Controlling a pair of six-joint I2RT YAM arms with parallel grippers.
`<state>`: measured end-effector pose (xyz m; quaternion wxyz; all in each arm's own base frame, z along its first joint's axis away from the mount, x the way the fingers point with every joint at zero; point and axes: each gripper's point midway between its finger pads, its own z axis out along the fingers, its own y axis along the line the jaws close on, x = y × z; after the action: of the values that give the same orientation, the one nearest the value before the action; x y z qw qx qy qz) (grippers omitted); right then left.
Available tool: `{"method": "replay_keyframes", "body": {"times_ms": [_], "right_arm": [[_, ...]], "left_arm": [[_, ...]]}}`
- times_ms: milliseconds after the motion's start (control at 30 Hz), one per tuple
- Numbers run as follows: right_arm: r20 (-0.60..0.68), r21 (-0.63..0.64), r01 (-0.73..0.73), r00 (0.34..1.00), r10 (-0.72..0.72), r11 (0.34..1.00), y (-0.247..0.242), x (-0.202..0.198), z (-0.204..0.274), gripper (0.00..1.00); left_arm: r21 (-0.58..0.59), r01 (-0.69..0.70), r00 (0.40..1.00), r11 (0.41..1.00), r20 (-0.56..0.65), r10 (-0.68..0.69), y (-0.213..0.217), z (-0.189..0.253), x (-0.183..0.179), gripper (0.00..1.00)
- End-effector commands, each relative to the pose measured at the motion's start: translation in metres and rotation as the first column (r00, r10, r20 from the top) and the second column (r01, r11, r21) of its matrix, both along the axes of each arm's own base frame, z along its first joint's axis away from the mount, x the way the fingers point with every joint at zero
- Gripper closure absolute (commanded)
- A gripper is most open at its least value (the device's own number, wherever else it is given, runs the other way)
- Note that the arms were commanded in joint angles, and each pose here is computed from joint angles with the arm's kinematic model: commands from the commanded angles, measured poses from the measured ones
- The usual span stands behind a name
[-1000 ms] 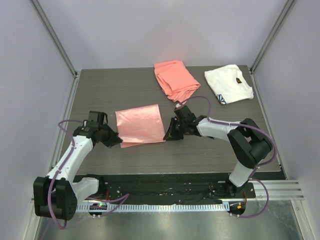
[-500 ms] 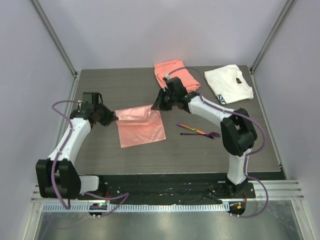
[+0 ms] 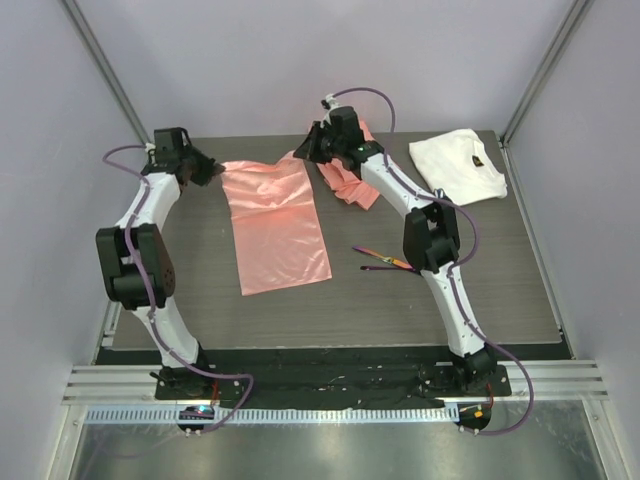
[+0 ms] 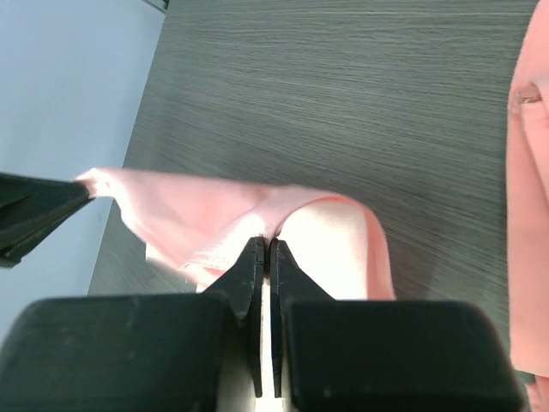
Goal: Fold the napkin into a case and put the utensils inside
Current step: Fold the rectangle-folded napkin at the center of the board.
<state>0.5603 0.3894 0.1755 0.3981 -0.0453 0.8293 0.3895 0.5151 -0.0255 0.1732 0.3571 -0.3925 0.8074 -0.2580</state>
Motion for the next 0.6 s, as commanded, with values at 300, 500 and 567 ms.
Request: {"method": "replay_keyframes", "body": {"times_ms": [300,500,567], "right_arm": [[0.091,0.149,-0.05,0.995,0.037,0.988,0.008,0.02,0.04,0.99],[-0.105,0.143,-0.032,0.993,0.047,0.989,-0.003,-0.018,0.027,0.99],[-0.18,0.123,-0.038,0.982,0.06,0.992,-0.008,-0.039,0.002,0.99]], "left_arm": [[-0.015,0.088,0.979,0.996,0.188,-0.084,-0.007,0.042,0.047,1.0],[-0.107,0.095,0.994,0.99,0.059,-0.089,-0.02,0.009,0.009,1.0],[-0.119,0.086,0.996,0.989,0.004,-0.086,-0.022,0.007,-0.011,1.0]]}}
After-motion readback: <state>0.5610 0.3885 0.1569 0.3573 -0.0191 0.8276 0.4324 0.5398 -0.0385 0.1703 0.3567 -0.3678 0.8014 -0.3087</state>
